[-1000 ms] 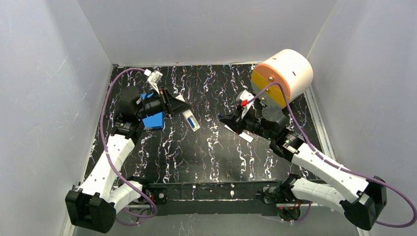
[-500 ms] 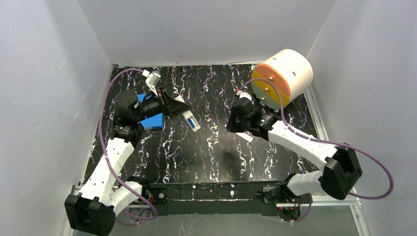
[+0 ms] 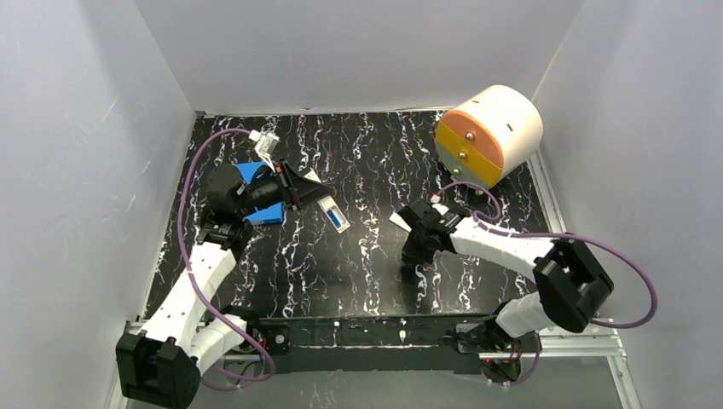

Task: Load the batteries into the remote control
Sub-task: Place the battery at the center of the board, then pick up the battery from the center of the board.

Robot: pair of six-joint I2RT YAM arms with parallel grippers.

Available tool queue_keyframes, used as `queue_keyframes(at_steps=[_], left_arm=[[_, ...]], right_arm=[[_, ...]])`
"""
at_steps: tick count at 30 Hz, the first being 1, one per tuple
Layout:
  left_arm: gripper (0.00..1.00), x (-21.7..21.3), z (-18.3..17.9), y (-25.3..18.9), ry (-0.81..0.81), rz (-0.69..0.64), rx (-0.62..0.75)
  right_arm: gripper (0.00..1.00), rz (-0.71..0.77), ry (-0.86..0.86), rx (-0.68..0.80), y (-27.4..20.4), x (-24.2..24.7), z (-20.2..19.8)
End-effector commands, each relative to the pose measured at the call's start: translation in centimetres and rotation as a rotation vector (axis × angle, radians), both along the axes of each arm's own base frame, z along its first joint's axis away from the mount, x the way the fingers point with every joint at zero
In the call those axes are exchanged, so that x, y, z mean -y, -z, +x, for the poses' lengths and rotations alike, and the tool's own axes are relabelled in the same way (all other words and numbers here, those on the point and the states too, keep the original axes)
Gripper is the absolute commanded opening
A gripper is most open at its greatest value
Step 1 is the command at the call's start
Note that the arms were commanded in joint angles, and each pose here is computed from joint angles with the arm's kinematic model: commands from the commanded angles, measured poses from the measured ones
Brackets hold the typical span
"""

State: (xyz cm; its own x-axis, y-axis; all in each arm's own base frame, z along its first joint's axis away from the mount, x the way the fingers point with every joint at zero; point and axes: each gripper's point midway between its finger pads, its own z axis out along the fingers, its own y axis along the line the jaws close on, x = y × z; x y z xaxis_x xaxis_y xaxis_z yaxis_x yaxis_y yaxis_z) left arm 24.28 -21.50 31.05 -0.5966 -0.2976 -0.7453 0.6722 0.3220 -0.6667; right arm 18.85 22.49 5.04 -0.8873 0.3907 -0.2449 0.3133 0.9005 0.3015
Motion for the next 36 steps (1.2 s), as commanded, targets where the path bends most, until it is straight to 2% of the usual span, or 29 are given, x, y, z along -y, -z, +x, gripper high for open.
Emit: queue_keyframes(at_steps=[1, 7, 12, 17, 19, 21, 23, 25, 28, 33, 36], left_arm=[[0.02, -0.2, -0.4, -1.5, 0.002, -0.023, 0.07], [0.02, -0.2, -0.4, -1.4, 0.001, -0.021, 0.071], [0.02, -0.1, -0.5, -1.5, 0.007, -0.019, 0.076], [0.02, -0.1, -0.2, -1.3, 0.005, -0.015, 0.075], [0.02, -0.3, -0.1, -1.4, -0.013, -0.014, 0.086], [0.02, -0.4, 0.0, -1.7, -0.024, -0.014, 0.1], [0.02, -0.5, 0.1, -2.0, -0.034, -0.014, 0.106], [0.02, -0.8, 0.4, -2.2, -0.056, -0.013, 0.107], [0.02, -1.9, 1.4, -2.3, -0.124, 0.001, 0.095], [0.02, -4.7, 3.7, -1.6, -0.293, 0.093, 0.024], [0.02, -6.4, 4.9, -1.5, -0.388, 0.133, -0.006]], right_arm=[[0.01, -0.018, 0.136, -0.081, 0.7, -0.1, -0.2], [0.03, -0.056, 0.201, -0.125, 1.9, 0.4, -0.1], [0.3, -0.063, 0.174, -0.125, 1.4, -0.1, 0.4], [0.45, -0.085, 0.145, -0.017, -1.9, 0.5, 2.1], [0.46, -0.092, 0.105, 0.033, -3.7, 0.8, 2.7], [0.47, -0.082, -0.021, 0.1, -5.4, 0.3, 3.4], [0.47, -0.078, -0.235, 0.173, -6.8, -0.5, 4.1], [0.47, -0.135, -0.623, 0.242, -7.0, -0.9, 4.0], [0.44, -0.159, -1.064, 0.225, -6.5, -0.5, 1.8], [0.44, -0.357, -1.385, 0.178, -4.2, 2.4, 2.2], [0.45, -0.501, -1.493, 0.154, -2.6, 2.7, 1.9]])
